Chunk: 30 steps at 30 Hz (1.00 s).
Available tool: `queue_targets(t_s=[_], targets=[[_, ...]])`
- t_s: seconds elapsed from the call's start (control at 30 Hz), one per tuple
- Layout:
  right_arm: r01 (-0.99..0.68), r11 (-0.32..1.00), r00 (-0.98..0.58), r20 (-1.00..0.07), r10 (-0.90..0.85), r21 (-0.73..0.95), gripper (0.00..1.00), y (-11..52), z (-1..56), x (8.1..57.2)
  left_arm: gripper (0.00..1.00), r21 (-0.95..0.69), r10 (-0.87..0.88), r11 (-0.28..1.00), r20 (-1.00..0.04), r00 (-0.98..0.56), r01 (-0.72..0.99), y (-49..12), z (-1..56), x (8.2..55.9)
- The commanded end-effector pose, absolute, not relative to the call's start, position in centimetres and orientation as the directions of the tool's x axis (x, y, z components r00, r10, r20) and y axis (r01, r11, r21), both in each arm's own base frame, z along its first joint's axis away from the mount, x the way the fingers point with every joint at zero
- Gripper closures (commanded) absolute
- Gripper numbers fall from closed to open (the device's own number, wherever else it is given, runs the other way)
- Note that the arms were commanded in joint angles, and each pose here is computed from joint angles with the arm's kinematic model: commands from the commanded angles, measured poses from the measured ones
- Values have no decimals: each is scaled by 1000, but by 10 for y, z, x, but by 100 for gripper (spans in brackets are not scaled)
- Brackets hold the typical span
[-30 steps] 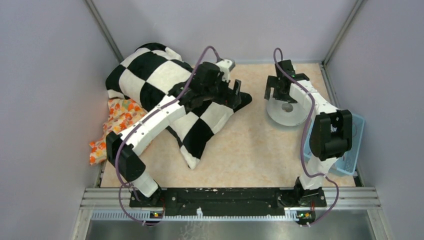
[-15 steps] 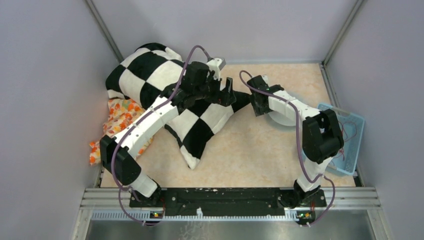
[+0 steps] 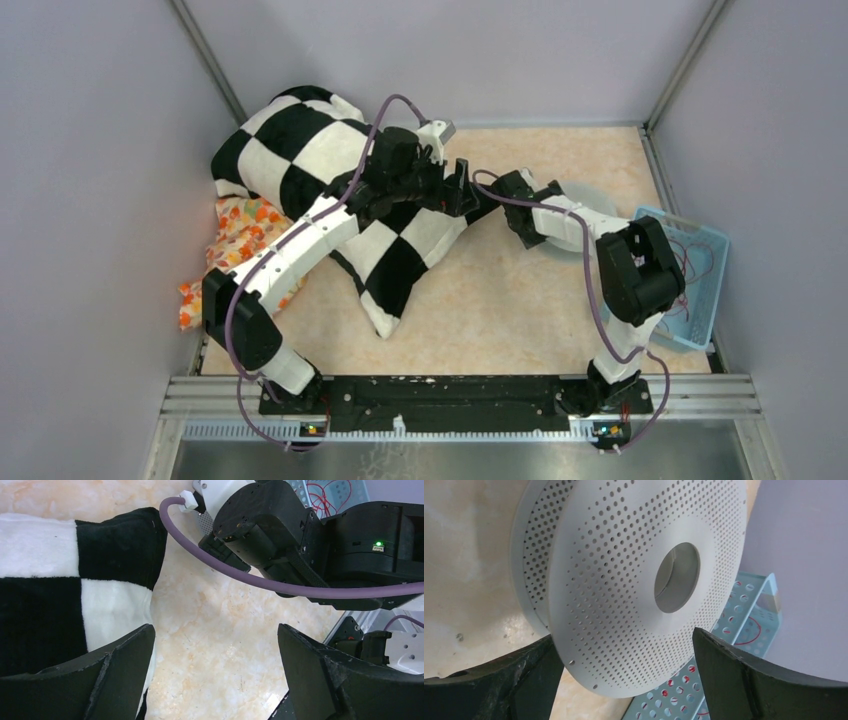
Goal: Wrap the cables
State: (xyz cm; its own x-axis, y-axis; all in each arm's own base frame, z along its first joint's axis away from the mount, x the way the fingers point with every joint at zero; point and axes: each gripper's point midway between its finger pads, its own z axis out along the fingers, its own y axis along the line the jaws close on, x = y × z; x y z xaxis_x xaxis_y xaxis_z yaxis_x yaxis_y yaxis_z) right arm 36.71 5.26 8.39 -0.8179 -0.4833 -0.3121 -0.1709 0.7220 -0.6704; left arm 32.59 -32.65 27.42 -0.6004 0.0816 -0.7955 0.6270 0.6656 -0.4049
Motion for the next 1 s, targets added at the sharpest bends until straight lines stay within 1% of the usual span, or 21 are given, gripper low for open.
queue_targets(t_s=[0.0,0.03,0.13,0.3,0.4,0.5,0.63,0.67,0.7,0.73,0.77,0.97], targets=[[-118,679,-772,-363,-522,-725,11,52,102,380,1,-421,49,622,-821,-569,661,-331,289,322],[-132,677,-766,-359,-534,-724,15,53,102,379,1,-423,48,620,-820,-571,661,-331,288,322],[-146,675,-750,-364,-552,-723,20,53,102,378,1,-435,51,610,-813,-580,663,-334,285,321],[-165,677,-739,-365,-566,-717,32,53,99,374,1,-448,54,595,-806,-589,668,-337,282,320],[-176,678,-726,-370,-579,-714,45,53,98,372,1,-448,55,592,-807,-588,671,-338,282,319],[-162,674,-719,-382,-580,-720,64,51,102,371,1,-447,55,592,-808,-587,671,-337,282,319],[-140,682,-704,-412,-578,-718,75,52,114,371,1,-454,53,585,-805,-591,672,-338,281,318],[-137,686,-699,-421,-577,-714,80,53,117,372,1,-456,53,584,-804,-592,672,-339,281,317],[-131,690,-694,-432,-577,-711,86,55,122,371,1,-457,52,581,-805,-591,673,-339,282,317],[-124,696,-688,-444,-574,-708,96,56,127,372,1,-456,49,582,-807,-589,673,-338,284,317],[-114,702,-684,-458,-568,-703,100,57,133,372,1,-455,48,581,-809,-586,675,-339,285,317],[-73,753,-645,-545,-536,-654,100,69,168,372,1,-455,33,580,-815,-578,676,-338,292,317]])
